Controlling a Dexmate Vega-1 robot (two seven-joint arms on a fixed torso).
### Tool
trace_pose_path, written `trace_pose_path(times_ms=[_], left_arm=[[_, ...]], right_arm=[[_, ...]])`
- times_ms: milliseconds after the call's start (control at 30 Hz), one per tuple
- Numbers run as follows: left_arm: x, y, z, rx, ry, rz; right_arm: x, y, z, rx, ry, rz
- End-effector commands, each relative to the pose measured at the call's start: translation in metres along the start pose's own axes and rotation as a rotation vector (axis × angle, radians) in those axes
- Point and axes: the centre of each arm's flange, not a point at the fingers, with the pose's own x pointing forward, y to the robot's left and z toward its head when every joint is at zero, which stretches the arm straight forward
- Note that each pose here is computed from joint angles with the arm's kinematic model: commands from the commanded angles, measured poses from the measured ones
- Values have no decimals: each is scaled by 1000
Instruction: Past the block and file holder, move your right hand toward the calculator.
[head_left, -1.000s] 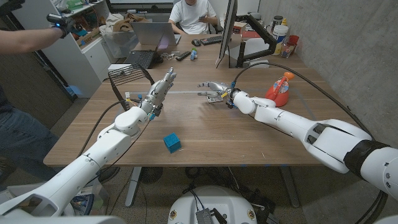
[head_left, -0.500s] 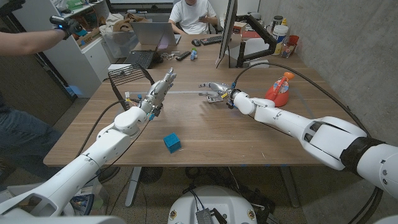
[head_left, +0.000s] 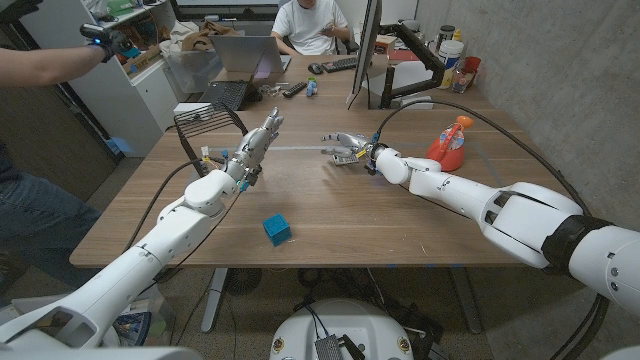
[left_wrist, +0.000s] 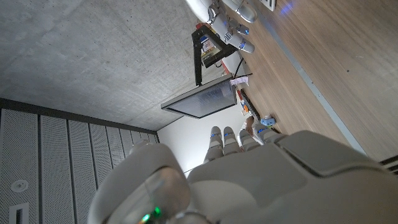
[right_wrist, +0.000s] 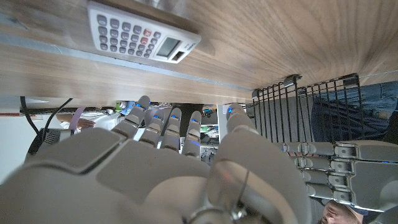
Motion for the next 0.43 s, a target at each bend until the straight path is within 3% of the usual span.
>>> trace_pose_path(times_ms=[33, 433], left_arm=[[7, -2, 4, -7, -15, 7], [12, -5, -1, -15, -9, -3]], right_arm=[[5, 2, -3, -3, -1, 26], [3, 5, -8, -4, 8, 40]])
